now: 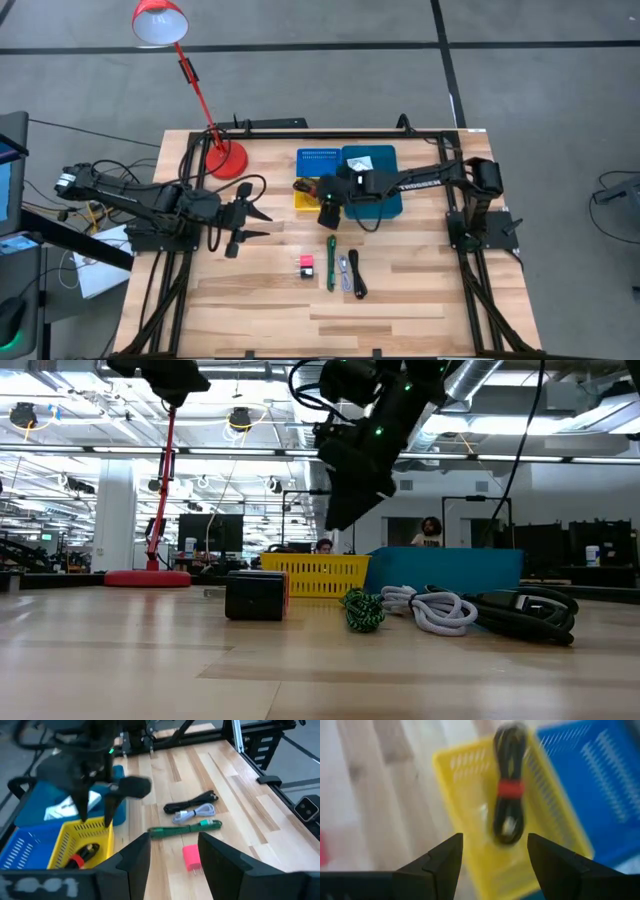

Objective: Pick and place items into bin
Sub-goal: Put the black charger cable into the yellow bin

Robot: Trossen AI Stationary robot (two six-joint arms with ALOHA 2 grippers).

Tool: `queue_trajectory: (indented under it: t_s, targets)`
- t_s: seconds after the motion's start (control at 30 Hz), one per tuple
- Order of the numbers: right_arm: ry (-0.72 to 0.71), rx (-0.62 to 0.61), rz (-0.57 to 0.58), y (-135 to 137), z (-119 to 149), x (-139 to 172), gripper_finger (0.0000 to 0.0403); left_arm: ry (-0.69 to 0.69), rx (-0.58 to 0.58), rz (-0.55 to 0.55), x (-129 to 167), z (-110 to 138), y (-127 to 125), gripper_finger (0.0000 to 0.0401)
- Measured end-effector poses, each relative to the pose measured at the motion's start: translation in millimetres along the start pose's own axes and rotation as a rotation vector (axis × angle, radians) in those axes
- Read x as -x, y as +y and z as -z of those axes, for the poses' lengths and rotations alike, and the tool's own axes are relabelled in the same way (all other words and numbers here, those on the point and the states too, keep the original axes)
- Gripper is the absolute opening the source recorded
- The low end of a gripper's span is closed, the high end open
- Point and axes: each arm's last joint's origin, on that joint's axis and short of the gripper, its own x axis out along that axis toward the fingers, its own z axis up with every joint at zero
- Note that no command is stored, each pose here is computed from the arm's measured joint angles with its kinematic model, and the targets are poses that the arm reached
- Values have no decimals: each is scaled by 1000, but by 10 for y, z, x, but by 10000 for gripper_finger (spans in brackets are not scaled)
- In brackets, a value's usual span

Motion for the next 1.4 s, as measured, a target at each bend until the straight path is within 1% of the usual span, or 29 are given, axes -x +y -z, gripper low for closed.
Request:
queue_trajectory:
  t_s: [0.13,0.33,0.47,0.6,0.8,1.0,1.13,1.23,1.3,1.4]
  targets:
    - [94,-61,-8,220,145,65,207,19,2,4,0,18,-2,155]
    - [179,-149,-19,627,361,212,199,20,2,4,0,21,-2,155]
    - [222,-194,-14,851,503,314,201,1,1,3,0,2,-1,155]
    - [244,-233,-12,1031,615,368,207,-44,-28,0,1,-42,1,155]
    - [255,-278,-11,1187,718,449,212,-105,-87,-7,5,-101,4,155]
    - [303,-323,38,1213,811,487,211,-152,-89,-13,11,-146,7,155]
    - [340,-323,31,1263,861,426,215,-163,-88,-13,13,-157,8,155]
    - [357,-334,-11,1330,858,330,219,-165,-98,-15,13,-159,8,155]
    - [419,-319,12,1328,938,255,220,-165,-99,-15,13,-159,8,155]
    - [443,-341,-49,1375,914,144,219,-165,-98,-15,12,-159,8,155]
